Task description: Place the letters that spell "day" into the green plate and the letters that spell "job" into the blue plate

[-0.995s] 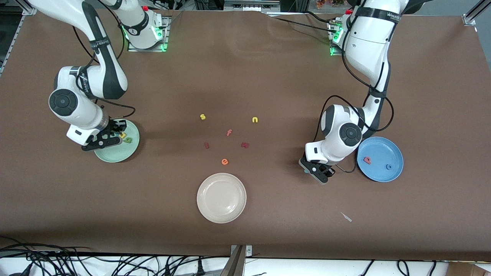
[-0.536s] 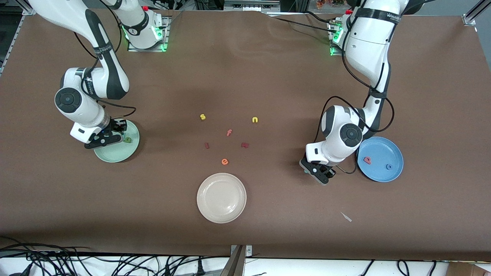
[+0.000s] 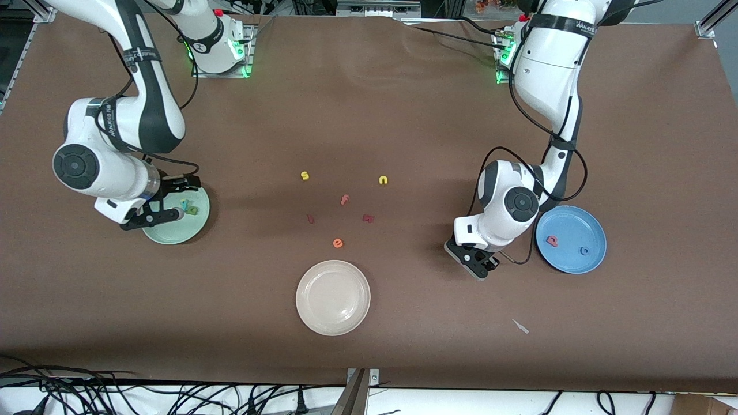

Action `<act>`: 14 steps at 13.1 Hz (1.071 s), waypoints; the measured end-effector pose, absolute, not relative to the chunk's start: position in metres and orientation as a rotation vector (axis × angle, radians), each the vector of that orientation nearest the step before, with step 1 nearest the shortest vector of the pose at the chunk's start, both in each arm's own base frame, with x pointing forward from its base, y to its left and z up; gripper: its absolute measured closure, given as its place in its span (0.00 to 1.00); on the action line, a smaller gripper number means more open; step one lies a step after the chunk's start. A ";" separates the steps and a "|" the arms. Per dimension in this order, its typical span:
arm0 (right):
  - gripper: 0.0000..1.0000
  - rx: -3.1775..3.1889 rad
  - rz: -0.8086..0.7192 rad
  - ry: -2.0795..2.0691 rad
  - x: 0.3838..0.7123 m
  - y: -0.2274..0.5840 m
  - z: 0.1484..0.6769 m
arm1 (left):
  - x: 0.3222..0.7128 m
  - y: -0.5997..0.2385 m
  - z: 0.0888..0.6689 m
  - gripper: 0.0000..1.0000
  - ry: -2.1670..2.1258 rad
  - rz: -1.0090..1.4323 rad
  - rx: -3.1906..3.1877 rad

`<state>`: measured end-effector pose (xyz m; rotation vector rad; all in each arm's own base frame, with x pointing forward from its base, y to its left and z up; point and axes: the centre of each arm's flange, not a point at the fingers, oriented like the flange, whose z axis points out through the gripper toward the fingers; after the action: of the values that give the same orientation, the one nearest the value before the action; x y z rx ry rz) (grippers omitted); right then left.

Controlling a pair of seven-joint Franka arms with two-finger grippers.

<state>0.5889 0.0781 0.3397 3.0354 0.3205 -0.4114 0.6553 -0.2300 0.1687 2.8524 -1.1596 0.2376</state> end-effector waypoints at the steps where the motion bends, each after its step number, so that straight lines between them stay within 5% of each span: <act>1: 0.00 3.024 -0.448 0.299 0.588 0.094 0.350 | 0.656 -0.230 0.169 0.36 -1.160 0.239 2.853; 6: 0.00 2.996 -0.544 0.299 0.583 0.131 0.418 | 0.656 -0.230 0.169 0.41 -1.160 0.240 2.853; 10: 0.00 3.047 -0.442 0.344 0.570 0.130 0.474 | 0.657 -0.233 0.172 0.85 -1.164 0.252 2.850; 14: 0.00 3.090 -0.258 0.329 0.551 0.108 0.546 | 0.666 -0.213 0.180 0.85 -1.147 0.271 2.881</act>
<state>0.5510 0.1083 0.5462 3.0897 0.3286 -0.2577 0.6662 -0.2130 0.1795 2.8810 -1.1470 0.2710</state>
